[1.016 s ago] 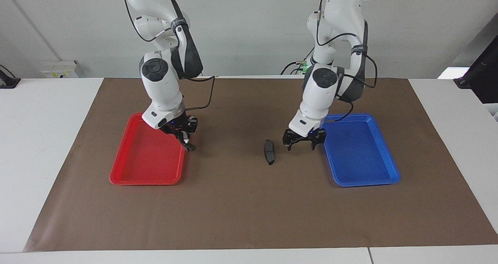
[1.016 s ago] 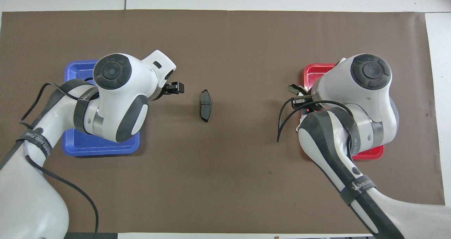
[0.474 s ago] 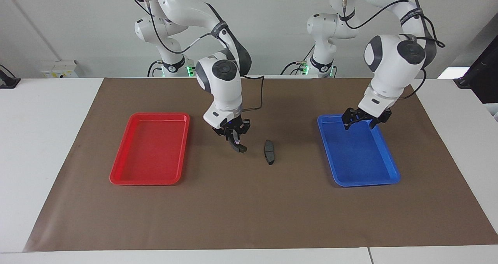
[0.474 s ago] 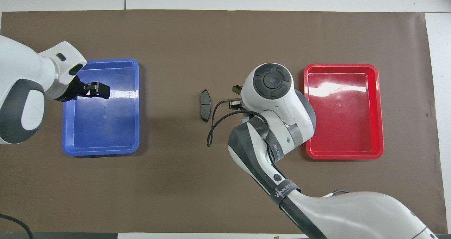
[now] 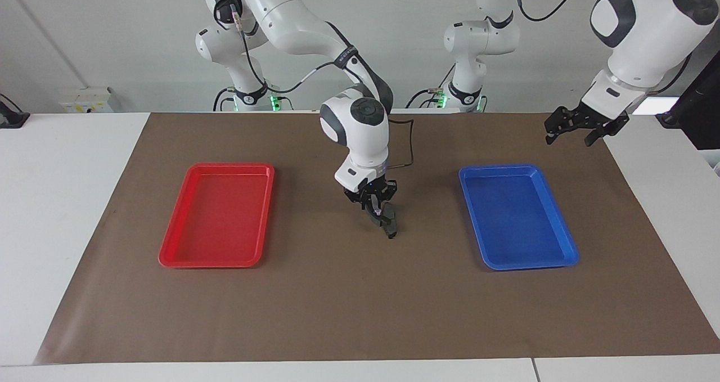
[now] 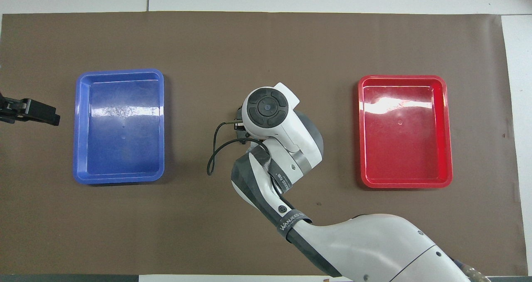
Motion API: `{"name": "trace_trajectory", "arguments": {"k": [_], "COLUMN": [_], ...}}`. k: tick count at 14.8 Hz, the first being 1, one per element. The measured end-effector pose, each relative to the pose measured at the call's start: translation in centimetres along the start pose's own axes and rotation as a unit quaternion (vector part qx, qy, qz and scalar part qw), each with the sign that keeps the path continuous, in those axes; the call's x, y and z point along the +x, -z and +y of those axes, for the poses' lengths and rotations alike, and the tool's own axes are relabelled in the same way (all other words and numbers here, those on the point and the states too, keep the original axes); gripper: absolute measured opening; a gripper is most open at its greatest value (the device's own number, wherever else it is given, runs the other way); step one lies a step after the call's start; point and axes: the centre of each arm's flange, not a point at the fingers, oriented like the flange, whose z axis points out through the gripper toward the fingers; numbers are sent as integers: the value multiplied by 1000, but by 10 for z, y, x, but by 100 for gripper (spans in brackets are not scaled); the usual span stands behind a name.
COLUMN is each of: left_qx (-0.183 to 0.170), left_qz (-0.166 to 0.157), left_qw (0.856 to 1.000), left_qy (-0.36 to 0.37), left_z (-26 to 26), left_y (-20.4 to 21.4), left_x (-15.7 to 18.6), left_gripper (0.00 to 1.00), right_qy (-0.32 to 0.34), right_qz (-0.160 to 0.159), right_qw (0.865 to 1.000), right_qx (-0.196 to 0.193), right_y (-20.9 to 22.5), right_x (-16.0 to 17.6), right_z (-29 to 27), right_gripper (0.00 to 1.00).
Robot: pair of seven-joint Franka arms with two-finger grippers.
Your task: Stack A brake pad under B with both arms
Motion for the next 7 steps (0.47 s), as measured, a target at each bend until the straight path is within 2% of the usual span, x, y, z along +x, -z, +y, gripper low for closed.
{"name": "trace_trajectory", "arguments": {"k": [4, 7], "left_qx": [-1, -1], "left_qz": [-3, -2], "left_qw": [1000, 1000], "left_qy": [1, 0], "left_z": [-3, -2], "left_y": [12, 13], "left_x": [-6, -7], "left_gripper": [99, 99], "right_qy": [1, 3], "right_qz": [-6, -4], "right_qw": [1000, 1000], "right_qx": [-6, -7], "right_y": [-26, -30], "right_x": [-5, -6], "right_z": [-10, -14], "right_gripper": [42, 42]}}
